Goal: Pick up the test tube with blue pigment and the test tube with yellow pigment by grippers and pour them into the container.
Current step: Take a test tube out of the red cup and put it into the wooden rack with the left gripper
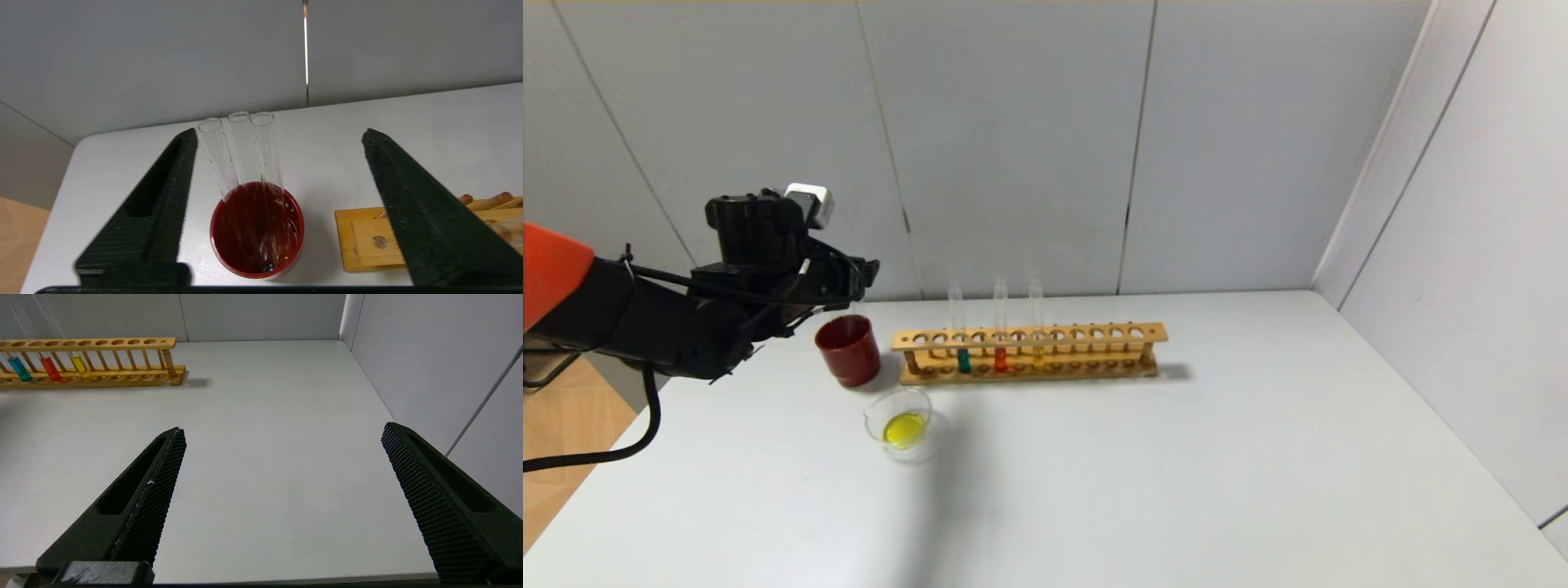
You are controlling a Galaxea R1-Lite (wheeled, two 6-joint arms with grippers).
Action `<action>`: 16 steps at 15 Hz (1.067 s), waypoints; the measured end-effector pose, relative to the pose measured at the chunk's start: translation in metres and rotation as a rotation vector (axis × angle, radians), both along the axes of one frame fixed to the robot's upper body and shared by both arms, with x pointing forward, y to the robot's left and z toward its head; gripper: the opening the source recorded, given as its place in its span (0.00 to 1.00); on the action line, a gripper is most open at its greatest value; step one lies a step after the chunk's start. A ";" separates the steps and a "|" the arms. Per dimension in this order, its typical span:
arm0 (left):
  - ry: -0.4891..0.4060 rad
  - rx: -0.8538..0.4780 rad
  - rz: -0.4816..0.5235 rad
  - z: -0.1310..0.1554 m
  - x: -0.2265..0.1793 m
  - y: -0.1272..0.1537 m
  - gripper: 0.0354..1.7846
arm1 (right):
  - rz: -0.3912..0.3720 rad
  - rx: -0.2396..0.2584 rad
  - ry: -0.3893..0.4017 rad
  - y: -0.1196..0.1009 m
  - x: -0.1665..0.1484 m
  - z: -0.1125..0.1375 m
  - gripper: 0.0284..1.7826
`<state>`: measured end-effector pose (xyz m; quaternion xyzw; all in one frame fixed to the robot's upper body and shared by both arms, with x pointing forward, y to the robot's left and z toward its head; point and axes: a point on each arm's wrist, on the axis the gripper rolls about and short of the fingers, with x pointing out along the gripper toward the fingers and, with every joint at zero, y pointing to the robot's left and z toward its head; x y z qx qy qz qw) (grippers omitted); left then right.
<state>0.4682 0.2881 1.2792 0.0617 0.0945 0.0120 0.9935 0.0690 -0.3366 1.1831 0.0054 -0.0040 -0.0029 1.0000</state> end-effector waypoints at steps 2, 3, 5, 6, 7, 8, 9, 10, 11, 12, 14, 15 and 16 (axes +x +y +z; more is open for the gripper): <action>-0.039 0.013 -0.010 0.017 -0.010 -0.001 0.94 | 0.000 0.000 0.000 0.000 0.000 0.000 0.98; -0.057 0.024 -0.025 0.027 -0.017 -0.001 0.97 | 0.000 0.000 0.000 0.000 0.000 0.000 0.98; -0.072 0.025 -0.113 0.041 -0.033 -0.002 0.98 | 0.000 0.000 0.000 0.000 0.000 0.000 0.98; -0.065 0.015 -0.186 0.044 -0.043 -0.002 0.98 | 0.000 0.000 0.000 0.000 0.000 0.000 0.98; -0.049 0.000 -0.274 0.045 -0.052 -0.003 0.98 | 0.000 0.000 0.000 0.000 0.000 0.000 0.98; -0.036 -0.015 -0.352 0.043 -0.060 -0.002 0.98 | 0.000 0.000 0.000 0.000 0.000 0.000 0.98; -0.023 -0.032 -0.432 0.040 -0.067 -0.001 0.98 | 0.000 0.000 0.000 0.000 0.000 0.000 0.98; -0.006 -0.049 -0.502 0.036 -0.071 0.000 0.98 | 0.000 0.000 0.000 0.000 0.000 0.000 0.98; 0.016 -0.066 -0.565 0.030 -0.074 0.000 0.98 | 0.000 0.000 0.000 0.000 0.000 0.000 0.98; 0.037 -0.082 -0.615 0.023 -0.076 0.000 0.98 | 0.000 0.000 0.000 0.000 0.000 0.000 0.98; 0.071 -0.098 -0.653 0.013 -0.073 0.000 0.98 | 0.000 0.000 0.000 0.000 0.000 0.000 0.98; 0.090 -0.107 -0.676 0.007 -0.070 -0.001 0.98 | 0.000 0.000 0.000 0.000 0.000 0.000 0.98; 0.106 -0.117 -0.701 0.002 -0.068 -0.002 0.98 | 0.000 0.000 0.000 0.000 0.000 0.000 0.98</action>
